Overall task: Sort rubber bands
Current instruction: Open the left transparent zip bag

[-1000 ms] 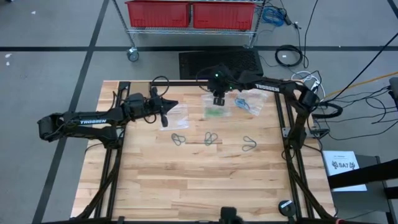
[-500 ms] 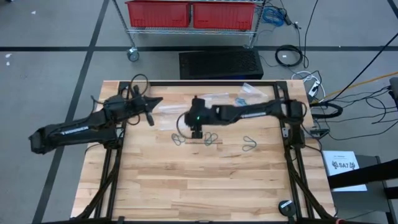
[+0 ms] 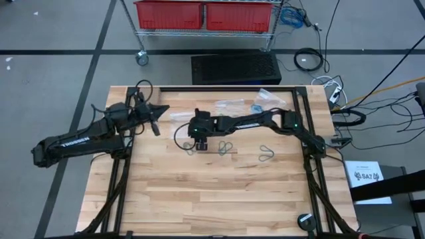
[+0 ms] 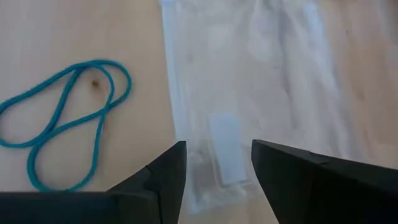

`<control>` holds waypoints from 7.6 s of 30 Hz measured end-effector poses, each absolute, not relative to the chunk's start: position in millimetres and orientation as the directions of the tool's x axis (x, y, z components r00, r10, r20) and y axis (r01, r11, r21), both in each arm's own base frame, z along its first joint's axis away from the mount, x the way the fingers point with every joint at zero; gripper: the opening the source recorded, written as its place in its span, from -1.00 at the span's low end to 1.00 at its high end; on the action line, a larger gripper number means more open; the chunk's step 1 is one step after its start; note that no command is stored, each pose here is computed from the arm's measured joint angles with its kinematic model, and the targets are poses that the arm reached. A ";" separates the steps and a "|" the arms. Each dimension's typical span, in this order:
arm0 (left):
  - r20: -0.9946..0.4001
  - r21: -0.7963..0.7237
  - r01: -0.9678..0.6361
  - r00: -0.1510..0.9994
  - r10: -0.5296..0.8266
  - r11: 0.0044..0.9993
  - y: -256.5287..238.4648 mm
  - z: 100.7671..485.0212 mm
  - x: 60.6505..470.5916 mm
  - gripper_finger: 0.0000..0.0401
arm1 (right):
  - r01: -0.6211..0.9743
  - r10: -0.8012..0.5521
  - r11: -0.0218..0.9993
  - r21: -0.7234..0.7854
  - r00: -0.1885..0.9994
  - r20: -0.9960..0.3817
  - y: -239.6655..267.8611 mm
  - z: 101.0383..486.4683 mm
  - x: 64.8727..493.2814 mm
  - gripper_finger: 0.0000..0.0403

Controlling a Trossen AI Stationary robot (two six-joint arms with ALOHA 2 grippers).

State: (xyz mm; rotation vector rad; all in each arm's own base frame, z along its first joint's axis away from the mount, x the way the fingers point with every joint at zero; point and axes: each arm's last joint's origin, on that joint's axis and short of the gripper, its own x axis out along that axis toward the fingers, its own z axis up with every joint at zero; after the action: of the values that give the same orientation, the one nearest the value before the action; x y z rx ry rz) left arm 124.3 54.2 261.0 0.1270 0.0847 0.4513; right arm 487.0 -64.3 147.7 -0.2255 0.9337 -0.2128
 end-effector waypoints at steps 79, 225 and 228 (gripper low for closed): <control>0.089 0.071 0.063 0.994 -0.069 0.996 39.9 246.9 178.9 -0.19 | 0.090 -0.259 0.963 -0.254 0.577 -0.774 11.1 403.1 389.5 -1.00; -0.218 0.188 -0.005 0.975 0.047 0.982 42.1 221.5 175.6 -1.00 | 0.087 -0.157 0.986 -0.144 0.175 -0.972 35.4 268.9 370.6 -0.89; -0.219 0.187 -0.001 0.975 0.042 0.982 41.3 221.4 175.8 -1.00 | 0.123 -0.120 0.988 -0.091 0.257 -0.959 38.9 241.1 344.8 -0.98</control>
State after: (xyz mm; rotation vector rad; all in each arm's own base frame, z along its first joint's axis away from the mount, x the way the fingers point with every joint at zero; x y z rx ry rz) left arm 175.8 41.3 221.4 0.1871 0.2240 0.0218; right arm 344.8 38.9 241.1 0.0026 1.3007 -0.1650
